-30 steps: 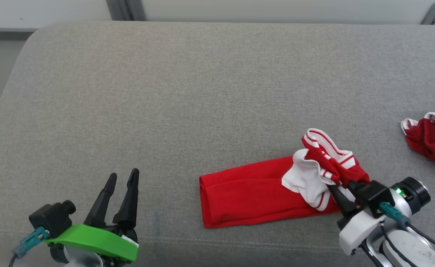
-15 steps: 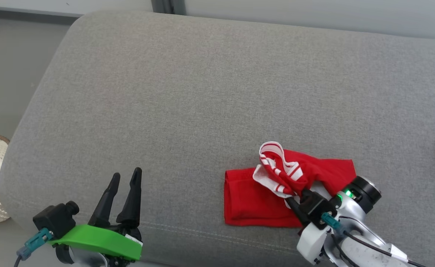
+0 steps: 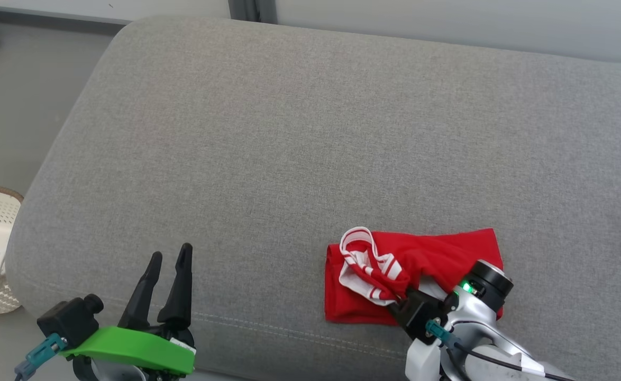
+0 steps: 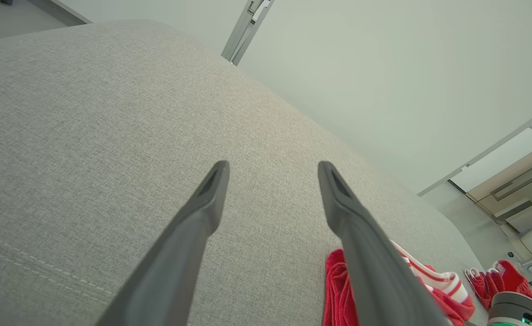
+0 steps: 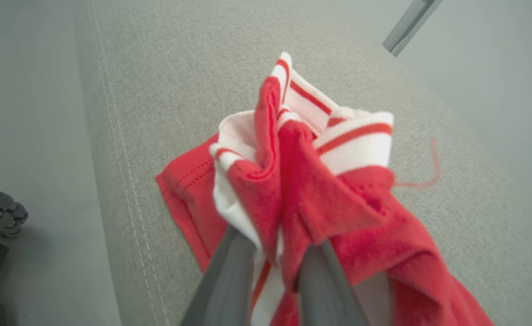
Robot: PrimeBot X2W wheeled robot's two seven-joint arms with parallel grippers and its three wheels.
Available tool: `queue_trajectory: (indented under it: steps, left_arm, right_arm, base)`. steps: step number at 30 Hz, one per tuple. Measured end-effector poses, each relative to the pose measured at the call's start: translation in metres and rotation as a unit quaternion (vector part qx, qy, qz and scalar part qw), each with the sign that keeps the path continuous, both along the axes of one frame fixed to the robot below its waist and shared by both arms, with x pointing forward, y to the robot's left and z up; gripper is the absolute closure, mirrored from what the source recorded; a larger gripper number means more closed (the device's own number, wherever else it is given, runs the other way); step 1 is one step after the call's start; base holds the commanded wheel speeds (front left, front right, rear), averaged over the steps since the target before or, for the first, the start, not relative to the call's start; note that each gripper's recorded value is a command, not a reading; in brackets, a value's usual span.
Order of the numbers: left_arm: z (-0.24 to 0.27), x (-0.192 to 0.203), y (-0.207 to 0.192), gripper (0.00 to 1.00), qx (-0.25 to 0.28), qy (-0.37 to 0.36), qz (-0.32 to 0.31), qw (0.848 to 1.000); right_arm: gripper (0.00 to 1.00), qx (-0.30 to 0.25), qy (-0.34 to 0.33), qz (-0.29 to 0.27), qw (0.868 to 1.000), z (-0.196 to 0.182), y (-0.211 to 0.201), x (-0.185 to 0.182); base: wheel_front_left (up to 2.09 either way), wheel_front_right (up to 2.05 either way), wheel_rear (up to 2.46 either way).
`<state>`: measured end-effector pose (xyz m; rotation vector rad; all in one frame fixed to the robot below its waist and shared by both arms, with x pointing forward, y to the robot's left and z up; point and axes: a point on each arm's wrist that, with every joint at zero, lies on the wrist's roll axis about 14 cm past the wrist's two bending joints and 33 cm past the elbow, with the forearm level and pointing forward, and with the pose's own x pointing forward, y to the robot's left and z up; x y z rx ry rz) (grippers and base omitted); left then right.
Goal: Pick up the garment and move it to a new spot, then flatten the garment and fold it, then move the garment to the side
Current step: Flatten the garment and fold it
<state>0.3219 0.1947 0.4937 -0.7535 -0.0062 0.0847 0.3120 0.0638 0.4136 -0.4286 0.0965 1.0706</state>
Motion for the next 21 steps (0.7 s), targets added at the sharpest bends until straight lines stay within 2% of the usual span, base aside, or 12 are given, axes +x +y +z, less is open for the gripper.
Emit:
queue_trajectory:
  steps: [1, 2, 3, 4, 14, 21]
  left_arm:
    - [0.000, 0.000, 0.000, 0.00, 0.002, 0.000, 0.000, 1.000]
    - [0.000, 0.001, 0.001, 0.00, 0.002, -0.001, 0.003, 1.000]
    - [0.001, 0.001, 0.002, 0.00, 0.003, -0.002, 0.004, 1.000]
    - [0.001, 0.002, 0.002, 0.00, 0.006, -0.003, 0.003, 1.000]
    - [0.001, 0.006, -0.004, 0.00, 0.010, -0.008, -0.012, 1.000]
    - [-0.003, 0.003, -0.002, 0.00, 0.015, -0.001, -0.013, 1.000]
  right_arm:
    - [1.00, -0.004, 0.003, 0.000, 1.000, -0.002, 0.000, -0.001]
    - [0.77, -0.008, 0.007, 0.005, 1.000, -0.004, 0.000, -0.003]
    - [0.27, -0.012, 0.010, 0.009, 1.000, -0.007, 0.000, -0.006]
    - [0.00, -0.016, 0.013, 0.009, 1.000, -0.008, 0.001, -0.008]
    - [0.00, -0.016, 0.021, 0.023, 0.999, -0.009, 0.008, -0.021]
    - [0.00, 0.043, 0.053, 0.022, 0.997, 0.013, 0.023, -0.035]
  base:
    - [0.00, 0.00, 0.00]
    - [0.00, 0.00, 0.00]
    - [0.00, 0.00, 0.00]
    - [0.00, 0.00, 0.00]
    - [0.00, 0.00, 0.00]
    - [0.00, 0.00, 0.00]
